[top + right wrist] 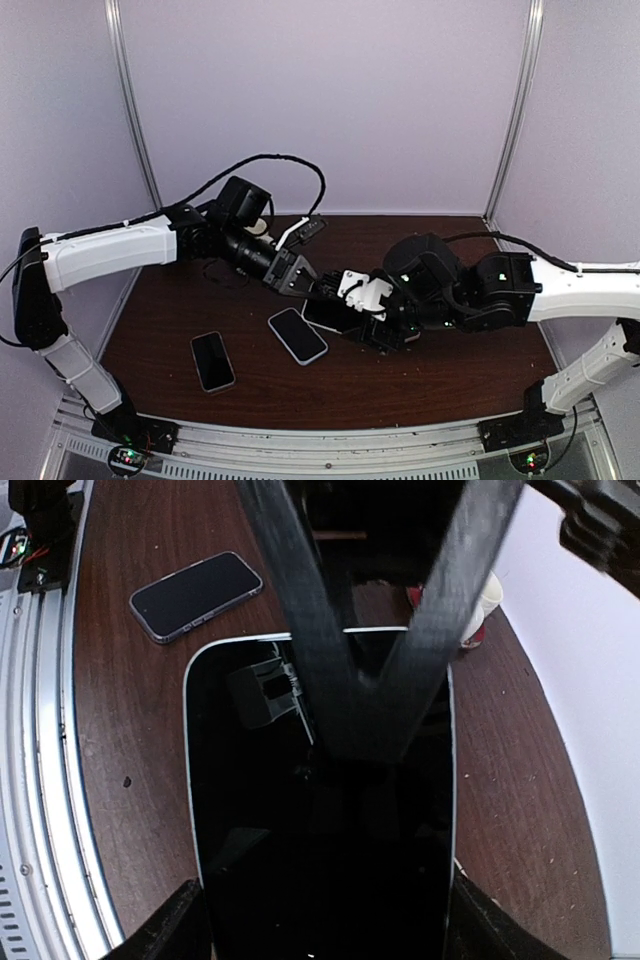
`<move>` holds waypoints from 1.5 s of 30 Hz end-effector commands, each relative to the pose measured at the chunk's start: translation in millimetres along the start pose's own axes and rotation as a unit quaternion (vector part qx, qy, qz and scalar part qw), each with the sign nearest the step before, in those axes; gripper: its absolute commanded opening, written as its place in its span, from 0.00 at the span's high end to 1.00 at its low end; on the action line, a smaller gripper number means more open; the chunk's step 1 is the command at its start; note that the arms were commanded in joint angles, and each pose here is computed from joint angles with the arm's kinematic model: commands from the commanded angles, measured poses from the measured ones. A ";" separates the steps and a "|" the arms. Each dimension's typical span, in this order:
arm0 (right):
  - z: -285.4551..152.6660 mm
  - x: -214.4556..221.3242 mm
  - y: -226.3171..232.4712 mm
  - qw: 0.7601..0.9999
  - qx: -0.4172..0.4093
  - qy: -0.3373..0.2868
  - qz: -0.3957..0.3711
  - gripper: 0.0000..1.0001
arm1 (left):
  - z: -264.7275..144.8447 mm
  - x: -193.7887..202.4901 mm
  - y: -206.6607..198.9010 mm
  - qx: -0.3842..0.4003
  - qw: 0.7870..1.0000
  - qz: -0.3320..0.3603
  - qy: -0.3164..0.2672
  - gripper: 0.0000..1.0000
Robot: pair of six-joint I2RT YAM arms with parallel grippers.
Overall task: Take the phone out of the phone case
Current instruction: Pass from the left arm to the right, then place the phone at the center of the board.
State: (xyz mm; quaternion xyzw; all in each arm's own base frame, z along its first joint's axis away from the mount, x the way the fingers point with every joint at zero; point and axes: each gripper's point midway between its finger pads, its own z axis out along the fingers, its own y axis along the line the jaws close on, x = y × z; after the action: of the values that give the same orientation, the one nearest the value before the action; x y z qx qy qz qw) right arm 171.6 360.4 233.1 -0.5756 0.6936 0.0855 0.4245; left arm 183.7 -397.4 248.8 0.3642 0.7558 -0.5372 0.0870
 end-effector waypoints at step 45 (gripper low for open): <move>220.4 143.5 -81.6 0.854 0.067 0.262 0.444 0.38 | -202.6 132.8 167.0 -0.577 0.790 -0.183 -0.095 0.03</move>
State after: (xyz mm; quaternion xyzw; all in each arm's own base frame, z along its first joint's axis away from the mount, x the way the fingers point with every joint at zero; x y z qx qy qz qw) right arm 350.1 362.2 26.3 -0.1808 0.9645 0.0662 0.1805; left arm 249.4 -146.7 141.2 0.0990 0.9626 -0.0560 0.2461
